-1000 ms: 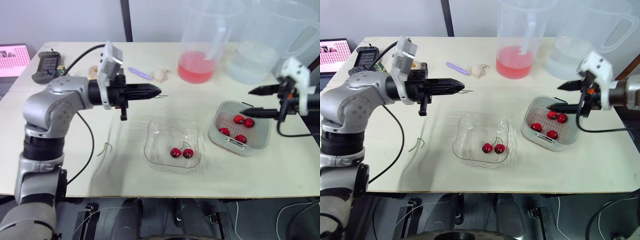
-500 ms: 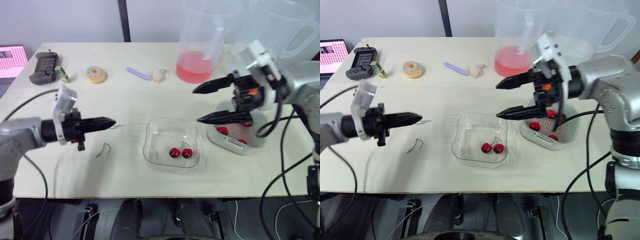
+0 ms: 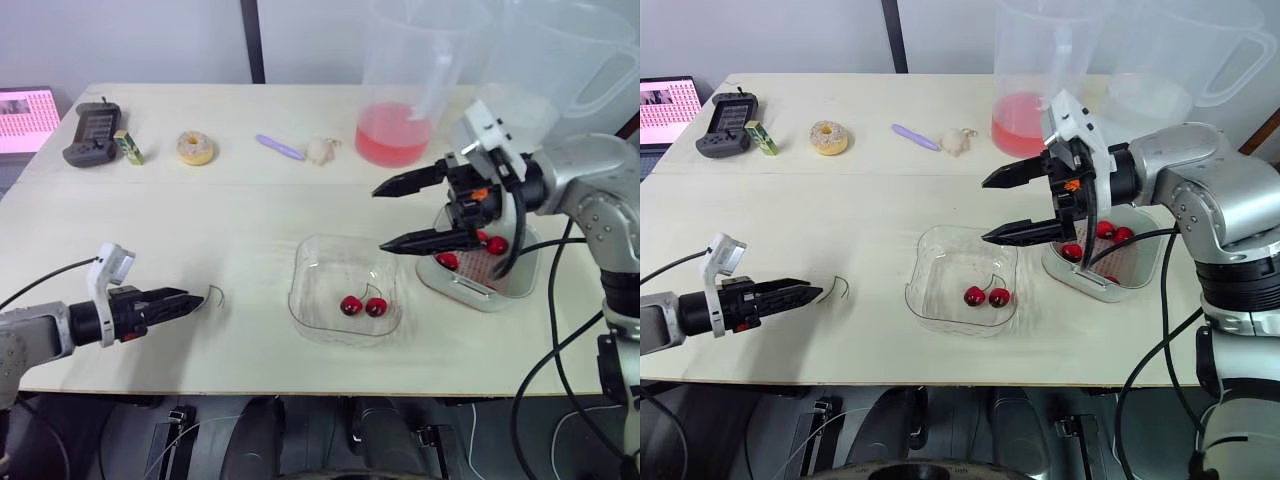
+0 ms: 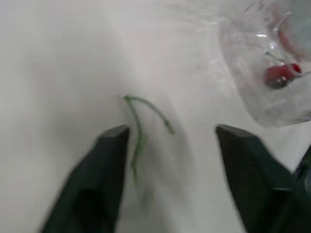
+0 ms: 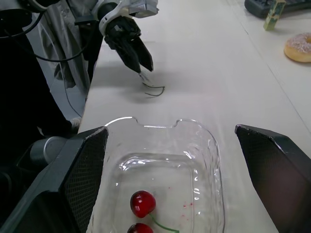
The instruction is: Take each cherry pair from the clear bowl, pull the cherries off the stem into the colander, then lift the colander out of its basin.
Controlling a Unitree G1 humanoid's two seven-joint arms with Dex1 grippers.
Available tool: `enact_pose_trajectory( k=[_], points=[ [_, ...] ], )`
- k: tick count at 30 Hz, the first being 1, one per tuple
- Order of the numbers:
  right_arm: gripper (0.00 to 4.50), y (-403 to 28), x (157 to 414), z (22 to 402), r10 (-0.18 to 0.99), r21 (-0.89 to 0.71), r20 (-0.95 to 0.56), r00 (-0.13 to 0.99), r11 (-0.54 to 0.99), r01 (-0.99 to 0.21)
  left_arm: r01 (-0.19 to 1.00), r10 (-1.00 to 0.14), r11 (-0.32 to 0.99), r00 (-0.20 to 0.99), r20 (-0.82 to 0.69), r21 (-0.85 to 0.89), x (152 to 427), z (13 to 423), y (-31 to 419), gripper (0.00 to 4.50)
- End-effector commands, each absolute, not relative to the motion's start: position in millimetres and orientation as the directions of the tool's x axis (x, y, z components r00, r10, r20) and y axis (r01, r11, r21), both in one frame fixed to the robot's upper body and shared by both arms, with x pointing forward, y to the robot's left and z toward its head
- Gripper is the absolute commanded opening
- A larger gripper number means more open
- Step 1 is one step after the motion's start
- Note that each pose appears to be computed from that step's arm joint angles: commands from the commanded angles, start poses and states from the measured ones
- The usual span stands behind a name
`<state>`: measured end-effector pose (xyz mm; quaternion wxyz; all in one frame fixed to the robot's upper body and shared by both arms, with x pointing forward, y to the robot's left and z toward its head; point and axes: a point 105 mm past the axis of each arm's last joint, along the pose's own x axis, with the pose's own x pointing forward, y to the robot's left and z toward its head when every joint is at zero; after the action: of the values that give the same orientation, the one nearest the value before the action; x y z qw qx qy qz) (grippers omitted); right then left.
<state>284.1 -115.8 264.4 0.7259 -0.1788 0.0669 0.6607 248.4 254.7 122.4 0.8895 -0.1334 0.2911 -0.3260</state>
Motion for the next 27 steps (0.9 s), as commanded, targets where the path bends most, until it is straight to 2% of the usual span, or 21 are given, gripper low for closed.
enact_pose_trajectory(
  k=[1,9,13,18,21,23,27],
  points=[
    [4.5,-121.4,280.9,270.4,0.931,-0.217,-0.333,0.149,0.078,-0.973,0.495,-0.619,0.783,0.68,-0.393,-0.377,250.8,147.2,273.6,4.48],
    [4.5,-121.0,278.6,264.5,0.93,-0.203,-0.338,0.142,0.075,-0.976,0.469,-0.558,0.829,0.73,-0.395,-0.304,256.0,166.9,296.8,4.48],
    [4.5,-121.7,278.6,264.3,0.929,-0.206,-0.341,0.145,0.077,-0.975,0.551,-0.617,0.787,0.701,-0.358,-0.279,255.7,181.4,287.0,4.48],
    [4.5,-126.4,271.7,269.4,0.92,-0.236,-0.357,0.159,0.076,-0.969,0.729,-0.746,0.66,0.608,-0.273,-0.18,256.8,216.0,258.1,4.48],
    [4.5,-130.8,269.7,271.2,0.907,-0.263,-0.378,0.187,0.089,-0.961,0.8,-0.79,0.59,0.543,-0.284,-0.111,254.4,229.6,244.8,4.48],
    [4.5,-133.5,265.3,273.9,0.894,-0.277,-0.396,0.208,0.099,-0.956,0.892,-0.86,0.45,0.426,-0.28,-0.027,248.9,255.4,219.0,4.48],
    [4.5,-135.6,261.1,273.3,0.87,-0.311,-0.415,0.266,0.139,-0.94,0.972,-0.926,0.219,0.235,-0.294,0.087,242.3,275.7,182.5,4.48]
  ],
)
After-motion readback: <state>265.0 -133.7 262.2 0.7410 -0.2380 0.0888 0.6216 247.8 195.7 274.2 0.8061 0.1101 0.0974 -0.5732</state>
